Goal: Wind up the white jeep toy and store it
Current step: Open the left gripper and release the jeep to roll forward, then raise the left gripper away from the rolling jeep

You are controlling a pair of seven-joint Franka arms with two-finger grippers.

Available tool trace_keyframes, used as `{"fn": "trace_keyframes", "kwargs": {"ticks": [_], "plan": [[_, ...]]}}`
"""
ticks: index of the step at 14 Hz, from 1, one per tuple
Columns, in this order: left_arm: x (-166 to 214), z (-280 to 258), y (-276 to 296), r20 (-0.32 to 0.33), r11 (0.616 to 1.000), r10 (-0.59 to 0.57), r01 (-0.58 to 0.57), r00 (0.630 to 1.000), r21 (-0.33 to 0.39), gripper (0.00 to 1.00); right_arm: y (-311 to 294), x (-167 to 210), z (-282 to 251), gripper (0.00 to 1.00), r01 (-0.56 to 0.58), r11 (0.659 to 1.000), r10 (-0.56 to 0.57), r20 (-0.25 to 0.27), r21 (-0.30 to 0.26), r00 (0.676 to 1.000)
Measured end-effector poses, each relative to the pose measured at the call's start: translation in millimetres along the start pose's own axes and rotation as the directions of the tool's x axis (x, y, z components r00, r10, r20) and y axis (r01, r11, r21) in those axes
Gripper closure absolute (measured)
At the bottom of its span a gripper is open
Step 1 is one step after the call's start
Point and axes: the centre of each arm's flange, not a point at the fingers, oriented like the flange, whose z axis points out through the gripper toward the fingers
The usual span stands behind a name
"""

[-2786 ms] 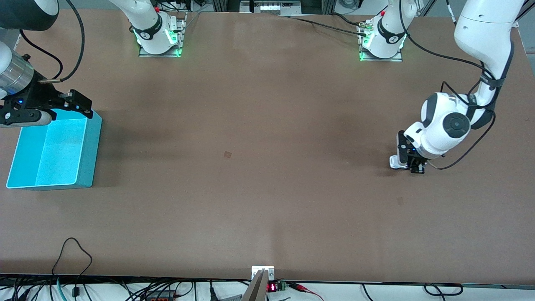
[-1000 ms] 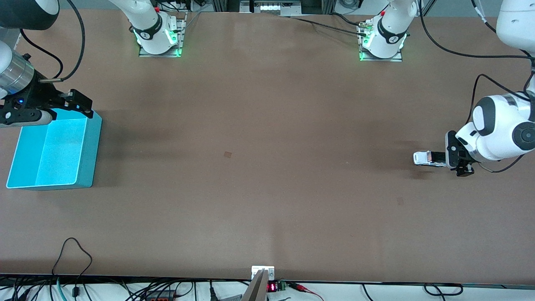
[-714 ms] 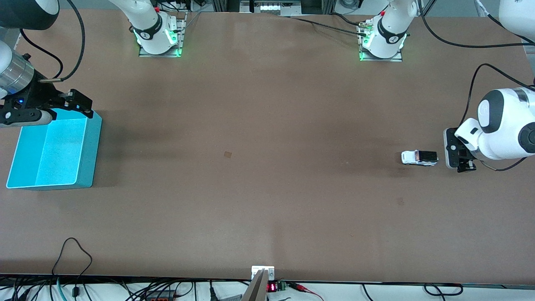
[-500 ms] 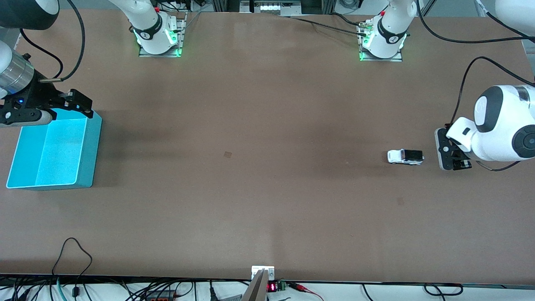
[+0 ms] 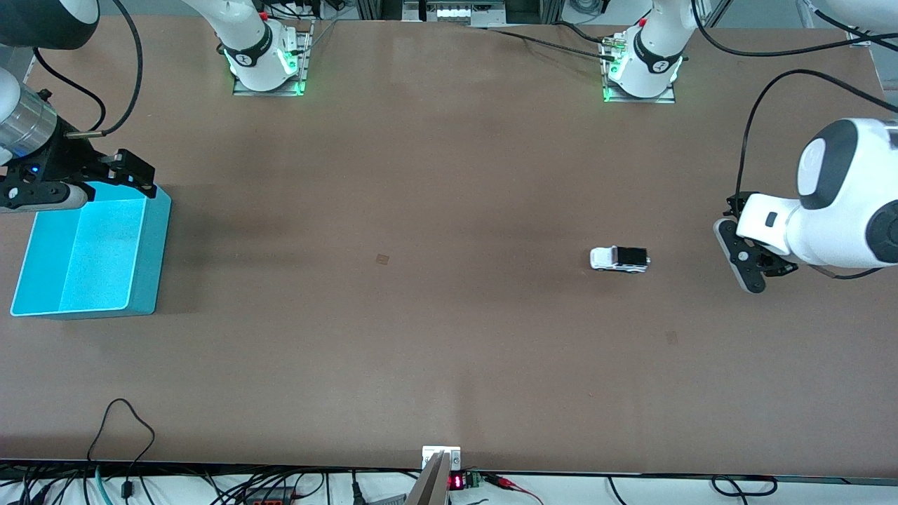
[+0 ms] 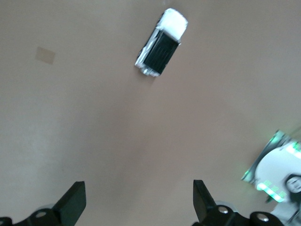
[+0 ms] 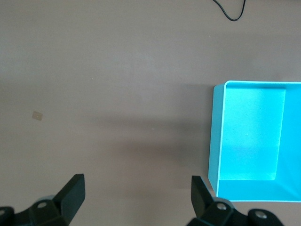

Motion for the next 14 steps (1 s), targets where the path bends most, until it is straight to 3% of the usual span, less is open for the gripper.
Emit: {"fn": "trace_keyframes", "kwargs": {"ticks": [7, 12, 14], "plan": [[-30, -72, 34, -0.061, 0.962, -0.271, 0.273, 0.961, 0.027, 0.00, -1, 0, 0, 0.00, 0.002, 1.000, -0.002, 0.000, 0.000, 1.000], [-40, -115, 87, -0.152, 0.822, -0.556, 0.567, 0.817, 0.045, 0.00, -1, 0, -1, 0.00, 0.002, 1.000, -0.002, 0.000, 0.000, 1.000], [-43, -121, 103, -0.188, 0.746, -0.654, 0.666, 0.732, -0.003, 0.00, -1, 0, -1, 0.00, 0.002, 1.000, -0.002, 0.000, 0.000, 1.000]]}}
